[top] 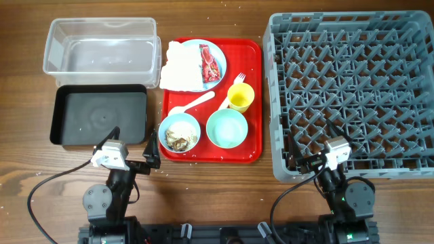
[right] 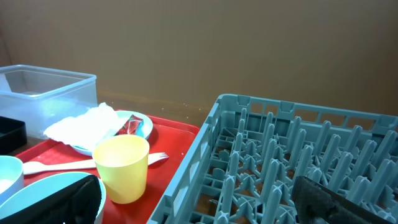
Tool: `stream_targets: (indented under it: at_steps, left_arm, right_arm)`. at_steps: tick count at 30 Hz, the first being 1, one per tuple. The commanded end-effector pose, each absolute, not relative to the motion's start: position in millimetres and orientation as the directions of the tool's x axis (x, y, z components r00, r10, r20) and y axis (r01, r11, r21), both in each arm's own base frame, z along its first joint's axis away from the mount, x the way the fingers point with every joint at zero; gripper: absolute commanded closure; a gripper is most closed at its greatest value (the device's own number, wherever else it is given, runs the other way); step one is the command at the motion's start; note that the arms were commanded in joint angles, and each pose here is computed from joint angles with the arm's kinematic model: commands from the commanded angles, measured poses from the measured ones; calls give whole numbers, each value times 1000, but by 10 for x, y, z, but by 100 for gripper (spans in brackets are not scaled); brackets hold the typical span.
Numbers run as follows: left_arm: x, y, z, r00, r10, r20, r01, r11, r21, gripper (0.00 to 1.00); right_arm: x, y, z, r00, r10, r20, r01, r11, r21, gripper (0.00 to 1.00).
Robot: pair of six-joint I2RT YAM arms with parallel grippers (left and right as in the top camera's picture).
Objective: Sort waste into correct bins and load items into the dishwasher rack
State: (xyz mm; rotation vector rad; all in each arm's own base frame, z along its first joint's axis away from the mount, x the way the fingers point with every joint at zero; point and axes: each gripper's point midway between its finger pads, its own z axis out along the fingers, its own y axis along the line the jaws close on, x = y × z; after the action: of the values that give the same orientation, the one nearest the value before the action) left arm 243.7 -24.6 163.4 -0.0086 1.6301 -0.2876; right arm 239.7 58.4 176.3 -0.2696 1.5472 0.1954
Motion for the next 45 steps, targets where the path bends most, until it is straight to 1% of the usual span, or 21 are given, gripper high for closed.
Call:
stream_targets:
  at_steps: [1, 33, 36, 42, 45]
  left_arm:
    - [2435, -242, 1630, -81, -180, -980, 164, 968, -191, 0]
    - [2435, -242, 1639, -77, -180, -981, 164, 968, -190, 0]
    - [2435, -242, 1636, -78, -180, -981, 164, 968, -191, 0]
    - [2435, -242, 1637, -78, -180, -981, 164, 968, -191, 0]
    - [2436, -241, 1638, -77, -180, -981, 164, 968, -190, 0]
  right_arm:
    - [2389, 597, 1778, 26, -46, -999, -298, 953, -52, 0]
    - [2389, 597, 1779, 27, -47, -999, -298, 953, -52, 0]
    - [2402, 553, 1779, 48, -126, -991, -269, 954, -134, 0]
    - [2402, 553, 1771, 47, -132, -990, -269, 953, -140, 0]
    - [2405, 541, 1810, 66, -148, -987, -259, 953, -160, 0]
